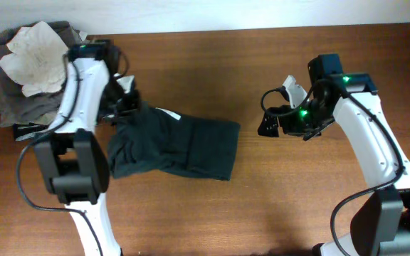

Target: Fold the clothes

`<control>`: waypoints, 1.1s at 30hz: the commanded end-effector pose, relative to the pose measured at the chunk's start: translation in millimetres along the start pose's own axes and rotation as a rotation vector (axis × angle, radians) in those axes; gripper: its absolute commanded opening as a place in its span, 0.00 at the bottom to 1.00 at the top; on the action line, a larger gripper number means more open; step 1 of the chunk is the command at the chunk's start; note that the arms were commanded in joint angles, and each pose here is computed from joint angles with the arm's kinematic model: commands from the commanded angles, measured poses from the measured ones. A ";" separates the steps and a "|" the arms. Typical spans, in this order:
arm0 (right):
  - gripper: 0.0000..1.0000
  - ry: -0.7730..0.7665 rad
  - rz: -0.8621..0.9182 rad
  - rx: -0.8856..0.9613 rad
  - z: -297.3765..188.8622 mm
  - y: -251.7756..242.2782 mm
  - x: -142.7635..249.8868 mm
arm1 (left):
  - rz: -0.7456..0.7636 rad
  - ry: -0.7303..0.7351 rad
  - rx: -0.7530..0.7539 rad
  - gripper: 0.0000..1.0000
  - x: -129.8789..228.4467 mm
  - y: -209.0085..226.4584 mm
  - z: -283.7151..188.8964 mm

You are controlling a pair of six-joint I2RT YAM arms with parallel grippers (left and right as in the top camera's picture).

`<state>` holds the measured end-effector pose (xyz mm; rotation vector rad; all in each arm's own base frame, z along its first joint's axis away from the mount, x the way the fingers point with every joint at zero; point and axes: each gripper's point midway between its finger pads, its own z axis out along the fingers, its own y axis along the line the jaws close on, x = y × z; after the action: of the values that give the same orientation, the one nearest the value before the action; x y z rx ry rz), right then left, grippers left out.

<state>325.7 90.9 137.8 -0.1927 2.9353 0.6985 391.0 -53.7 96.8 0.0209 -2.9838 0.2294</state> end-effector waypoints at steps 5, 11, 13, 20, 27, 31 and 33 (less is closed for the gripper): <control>0.99 0.041 0.113 0.000 62.3 -28.1 33.1 | 0.279 -0.055 -0.026 0.01 15.4 -104.8 -23.6; 0.96 0.069 0.141 0.001 71.7 -32.2 45.0 | 0.466 -0.018 -0.047 0.01 53.2 -172.1 -8.4; 0.92 0.067 0.160 0.001 73.6 -33.2 43.6 | 0.508 -0.013 -0.051 0.01 62.4 -186.3 -4.7; 0.86 0.136 0.241 -0.020 104.5 -44.3 47.0 | 0.602 0.004 -0.054 0.01 86.7 -217.6 4.8; 0.86 0.163 0.257 -0.058 115.1 -43.1 49.2 | 0.617 -0.012 -0.006 0.05 88.7 -232.9 6.5; 0.73 0.149 0.244 -0.082 116.5 -37.8 45.0 | 0.624 -0.031 0.015 0.08 85.3 -239.0 6.8; 0.70 0.153 0.237 -0.083 117.8 -35.2 45.6 | 0.630 -0.040 0.042 0.11 84.3 -245.2 7.1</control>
<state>300.7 99.8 14.3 0.1176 3.0965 0.8339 314.7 -282.2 133.9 -0.8854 -2.9296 0.2620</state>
